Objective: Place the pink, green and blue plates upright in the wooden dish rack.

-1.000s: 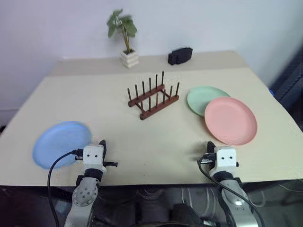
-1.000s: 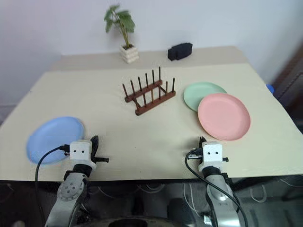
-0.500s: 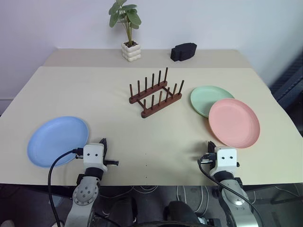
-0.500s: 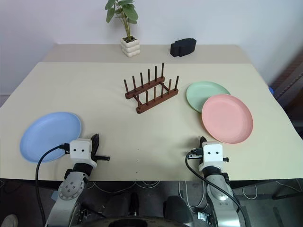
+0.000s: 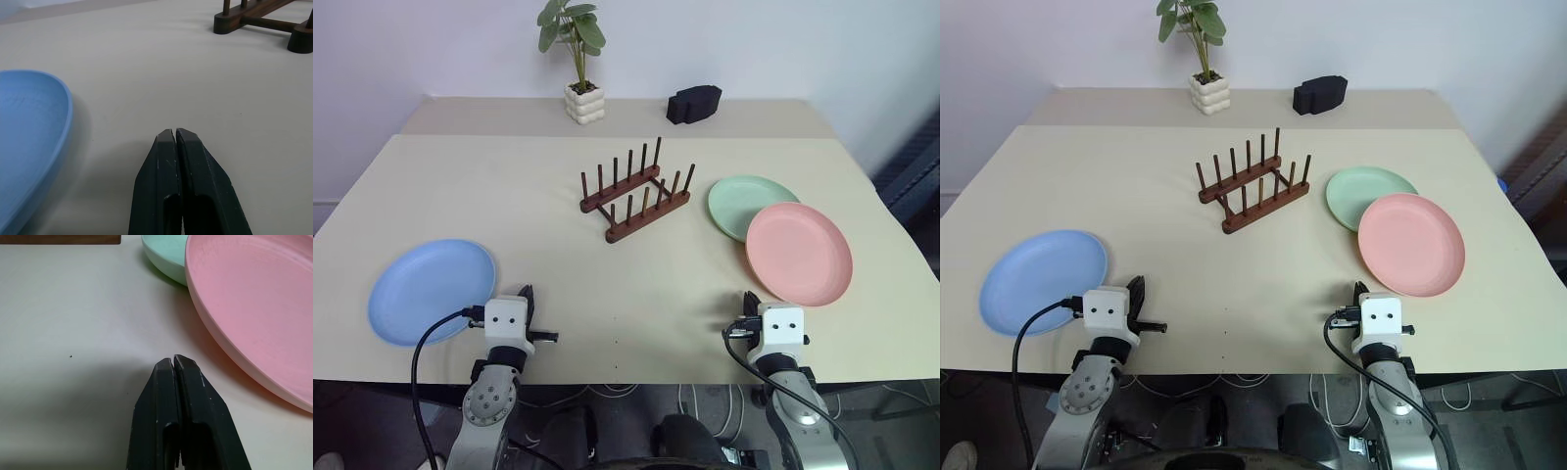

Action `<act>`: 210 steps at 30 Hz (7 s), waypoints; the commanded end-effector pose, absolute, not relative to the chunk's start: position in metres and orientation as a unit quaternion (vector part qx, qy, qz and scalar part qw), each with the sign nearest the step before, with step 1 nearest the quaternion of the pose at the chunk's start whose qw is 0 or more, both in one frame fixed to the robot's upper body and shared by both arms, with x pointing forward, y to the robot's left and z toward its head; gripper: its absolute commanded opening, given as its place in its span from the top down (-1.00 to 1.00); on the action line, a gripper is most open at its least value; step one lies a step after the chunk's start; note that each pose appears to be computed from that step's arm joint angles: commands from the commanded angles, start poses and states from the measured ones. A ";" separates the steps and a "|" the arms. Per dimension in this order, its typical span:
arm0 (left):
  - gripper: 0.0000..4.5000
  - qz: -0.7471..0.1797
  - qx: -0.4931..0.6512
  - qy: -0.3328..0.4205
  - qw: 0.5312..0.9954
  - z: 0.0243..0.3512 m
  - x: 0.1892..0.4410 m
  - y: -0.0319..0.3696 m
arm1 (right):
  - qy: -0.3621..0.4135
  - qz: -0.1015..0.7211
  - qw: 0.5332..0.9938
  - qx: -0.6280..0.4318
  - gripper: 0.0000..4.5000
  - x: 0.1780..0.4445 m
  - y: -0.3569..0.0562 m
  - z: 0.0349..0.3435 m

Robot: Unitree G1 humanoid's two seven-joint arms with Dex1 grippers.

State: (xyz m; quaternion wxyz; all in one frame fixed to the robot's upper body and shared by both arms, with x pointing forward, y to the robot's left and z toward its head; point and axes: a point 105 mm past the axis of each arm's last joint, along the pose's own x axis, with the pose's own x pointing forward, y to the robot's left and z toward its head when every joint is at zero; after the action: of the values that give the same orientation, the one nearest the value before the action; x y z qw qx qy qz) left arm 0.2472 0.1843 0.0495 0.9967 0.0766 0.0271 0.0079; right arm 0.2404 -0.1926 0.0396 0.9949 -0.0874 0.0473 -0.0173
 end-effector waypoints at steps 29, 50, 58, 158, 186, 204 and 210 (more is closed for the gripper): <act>0.98 -0.003 0.091 0.009 0.996 0.061 0.264 0.185 | 0.031 -0.009 0.995 -0.091 1.00 0.252 -0.192 0.050; 0.98 -0.022 0.114 0.018 0.993 0.069 0.302 0.185 | 0.023 0.013 0.995 -0.092 1.00 0.281 -0.185 0.056; 0.98 -0.031 0.121 0.025 0.992 0.070 0.310 0.185 | 0.024 0.023 0.995 -0.092 1.00 0.289 -0.183 0.057; -0.98 -0.188 0.059 0.043 0.979 0.120 0.329 0.190 | -0.012 0.188 0.981 -0.052 -1.00 0.289 -0.214 0.132; -0.98 -0.201 0.042 0.064 0.977 0.106 0.320 0.176 | 0.003 0.170 0.985 -0.043 -1.00 0.289 -0.211 0.120; -0.98 -0.213 0.050 0.065 0.974 0.105 0.324 0.177 | 0.007 0.162 0.986 -0.046 -1.00 0.282 -0.213 0.121; -0.98 -0.305 0.086 0.050 0.947 0.120 0.334 0.154 | 0.000 0.169 0.984 -0.048 -1.00 0.280 -0.205 0.124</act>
State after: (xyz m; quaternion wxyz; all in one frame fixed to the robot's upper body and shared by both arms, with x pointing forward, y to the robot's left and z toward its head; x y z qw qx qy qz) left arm 0.3332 0.1613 0.1098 0.9546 0.0763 0.0707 -0.2791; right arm 0.2815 -0.2088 0.1074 0.9852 -0.0382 0.0294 0.1647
